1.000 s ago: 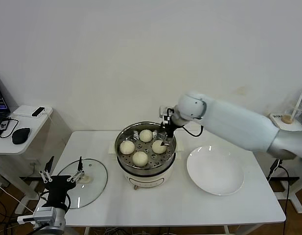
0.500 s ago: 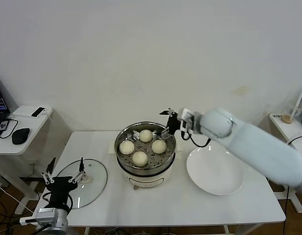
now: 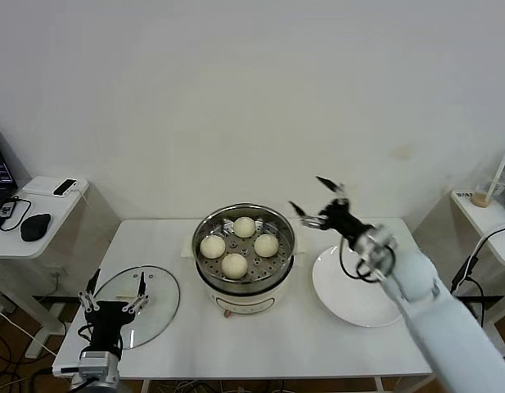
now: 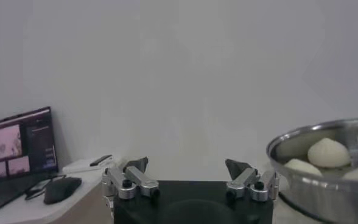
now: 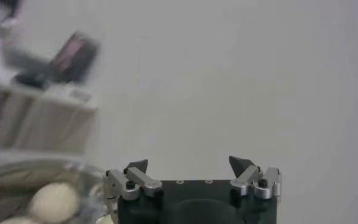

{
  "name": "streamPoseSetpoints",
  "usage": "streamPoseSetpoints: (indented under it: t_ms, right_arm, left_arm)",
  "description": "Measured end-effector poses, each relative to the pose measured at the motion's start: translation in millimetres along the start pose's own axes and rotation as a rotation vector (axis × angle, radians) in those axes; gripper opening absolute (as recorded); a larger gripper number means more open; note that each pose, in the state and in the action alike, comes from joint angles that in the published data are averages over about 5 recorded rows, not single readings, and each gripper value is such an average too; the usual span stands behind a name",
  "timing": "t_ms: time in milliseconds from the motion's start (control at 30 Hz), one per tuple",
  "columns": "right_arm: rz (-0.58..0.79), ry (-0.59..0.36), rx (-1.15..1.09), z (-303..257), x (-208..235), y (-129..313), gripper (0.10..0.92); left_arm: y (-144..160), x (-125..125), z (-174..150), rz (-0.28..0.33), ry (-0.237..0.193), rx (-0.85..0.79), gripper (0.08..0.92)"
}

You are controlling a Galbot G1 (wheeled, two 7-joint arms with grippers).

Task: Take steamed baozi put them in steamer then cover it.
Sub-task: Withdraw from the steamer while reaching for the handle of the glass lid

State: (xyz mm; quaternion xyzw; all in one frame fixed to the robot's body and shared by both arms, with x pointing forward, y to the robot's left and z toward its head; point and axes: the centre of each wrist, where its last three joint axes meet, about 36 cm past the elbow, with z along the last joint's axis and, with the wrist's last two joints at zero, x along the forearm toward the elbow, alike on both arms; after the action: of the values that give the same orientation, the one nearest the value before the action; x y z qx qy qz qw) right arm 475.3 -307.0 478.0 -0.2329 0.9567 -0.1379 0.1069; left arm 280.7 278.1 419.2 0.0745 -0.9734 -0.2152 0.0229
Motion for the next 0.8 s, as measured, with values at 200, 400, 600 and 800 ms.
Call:
streamPoseSetpoints:
  t_ms: [200,400,600,800]
  right_arm:
    - [0.23,0.043,-0.061,33,72,0,0.823]
    - [0.38,0.114,-0.076,52,132,7,0.823]
    - [0.453,0.157,-0.083,58,168,20,0.823]
    - [0.498,0.188,-0.082,58,194,30,0.823]
  left_arm:
    - [5,-4,41,0.014,-0.011,-0.313,0.823]
    - [12,-3,83,0.09,-0.032,-0.66,0.823]
    - [25,-6,115,0.149,-0.048,-0.941,0.823]
    - [30,-16,139,0.195,-0.055,-1.103,0.823]
